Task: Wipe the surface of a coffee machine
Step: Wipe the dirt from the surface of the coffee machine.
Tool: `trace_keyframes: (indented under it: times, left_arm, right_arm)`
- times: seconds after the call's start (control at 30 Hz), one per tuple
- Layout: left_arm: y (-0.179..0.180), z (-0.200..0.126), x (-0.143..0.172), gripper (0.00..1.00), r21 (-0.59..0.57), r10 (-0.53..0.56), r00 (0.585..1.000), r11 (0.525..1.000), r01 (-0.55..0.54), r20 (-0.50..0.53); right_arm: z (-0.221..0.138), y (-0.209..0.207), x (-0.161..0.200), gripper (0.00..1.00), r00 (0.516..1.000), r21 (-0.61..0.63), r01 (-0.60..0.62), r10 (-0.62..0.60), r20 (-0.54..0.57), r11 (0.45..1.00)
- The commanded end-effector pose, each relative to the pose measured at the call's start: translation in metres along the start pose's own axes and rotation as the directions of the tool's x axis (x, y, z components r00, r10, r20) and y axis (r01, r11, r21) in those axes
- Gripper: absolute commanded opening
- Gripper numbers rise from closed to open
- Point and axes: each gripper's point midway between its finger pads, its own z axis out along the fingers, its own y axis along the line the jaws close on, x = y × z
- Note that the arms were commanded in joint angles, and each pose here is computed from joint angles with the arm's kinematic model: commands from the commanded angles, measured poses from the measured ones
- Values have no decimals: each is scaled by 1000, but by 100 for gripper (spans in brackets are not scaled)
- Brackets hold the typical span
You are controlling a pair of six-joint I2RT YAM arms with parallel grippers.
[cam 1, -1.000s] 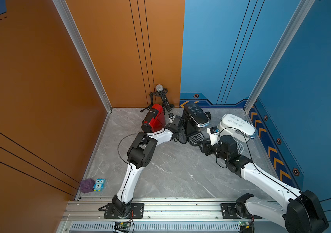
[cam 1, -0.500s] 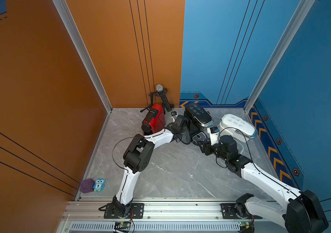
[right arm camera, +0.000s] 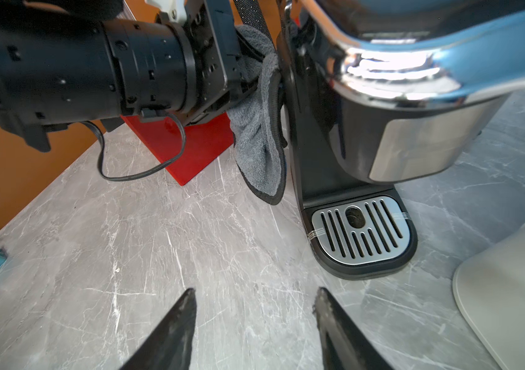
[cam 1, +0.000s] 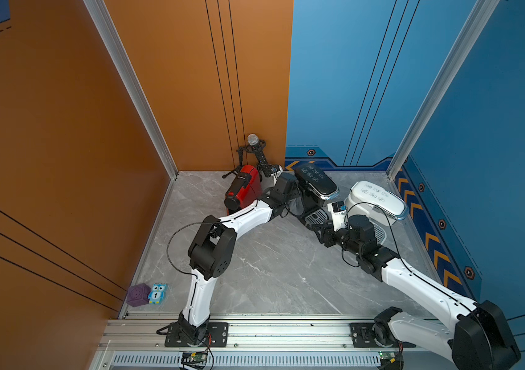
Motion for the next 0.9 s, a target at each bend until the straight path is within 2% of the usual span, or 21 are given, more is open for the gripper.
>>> trace_keyframes:
  times: [0.0, 0.2, 0.47, 0.67, 0.87]
  left_arm:
    - [1, 21, 23, 0, 20, 7, 999, 1000, -6, -45]
    - [10, 41, 59, 0, 38, 29, 990, 999, -24, -140]
    - [46, 38, 92, 0, -28, 33, 977, 999, -39, -210]
    - [20, 13, 57, 0, 21, 37, 989, 999, -35, -146]
    - [-21, -32, 9, 0, 91, 40, 999, 995, -37, -35]
  right_arm:
    - [-3, 1, -3, 60, 1000, 0, 9, -9, 18, 1000]
    - [-3, 1, -4, 60, 1000, 2, 11, -11, 19, 1000]
    - [-4, 2, -5, 60, 1000, 2, 13, -13, 23, 1000]
    - [-4, 1, -4, 60, 1000, 8, 13, -13, 22, 1000]
    - [-9, -15, -8, 60, 999, 101, -1, -3, 39, 995]
